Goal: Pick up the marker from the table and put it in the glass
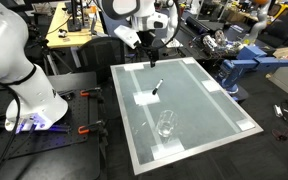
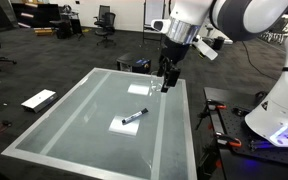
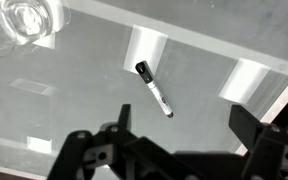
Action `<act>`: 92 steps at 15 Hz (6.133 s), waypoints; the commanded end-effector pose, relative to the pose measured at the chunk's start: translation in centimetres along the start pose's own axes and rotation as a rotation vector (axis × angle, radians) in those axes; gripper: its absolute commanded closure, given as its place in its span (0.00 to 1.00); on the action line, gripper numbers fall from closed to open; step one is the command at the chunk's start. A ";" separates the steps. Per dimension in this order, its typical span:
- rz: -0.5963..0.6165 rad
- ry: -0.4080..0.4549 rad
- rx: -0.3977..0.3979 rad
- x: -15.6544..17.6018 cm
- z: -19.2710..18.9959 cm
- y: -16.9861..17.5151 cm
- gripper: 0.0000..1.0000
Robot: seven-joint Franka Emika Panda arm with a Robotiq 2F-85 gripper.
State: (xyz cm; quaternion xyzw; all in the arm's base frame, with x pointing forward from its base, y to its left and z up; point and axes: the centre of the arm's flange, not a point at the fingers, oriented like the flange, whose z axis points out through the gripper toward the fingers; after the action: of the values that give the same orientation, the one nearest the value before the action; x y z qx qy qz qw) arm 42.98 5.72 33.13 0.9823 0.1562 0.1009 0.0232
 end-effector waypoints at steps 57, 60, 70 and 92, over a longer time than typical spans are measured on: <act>-0.430 -0.101 0.112 10.4 20.0 2.8 0.95; -0.398 -0.130 0.135 10.6 19.9 2.7 0.95; -0.160 -0.166 0.083 11.1 14.5 3.4 0.95; 0.175 -0.103 -0.023 7.2 7.1 3.4 0.82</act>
State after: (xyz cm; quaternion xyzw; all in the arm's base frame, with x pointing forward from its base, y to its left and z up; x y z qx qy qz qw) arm 52.19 4.67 27.82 0.9957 0.0672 0.0538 0.0337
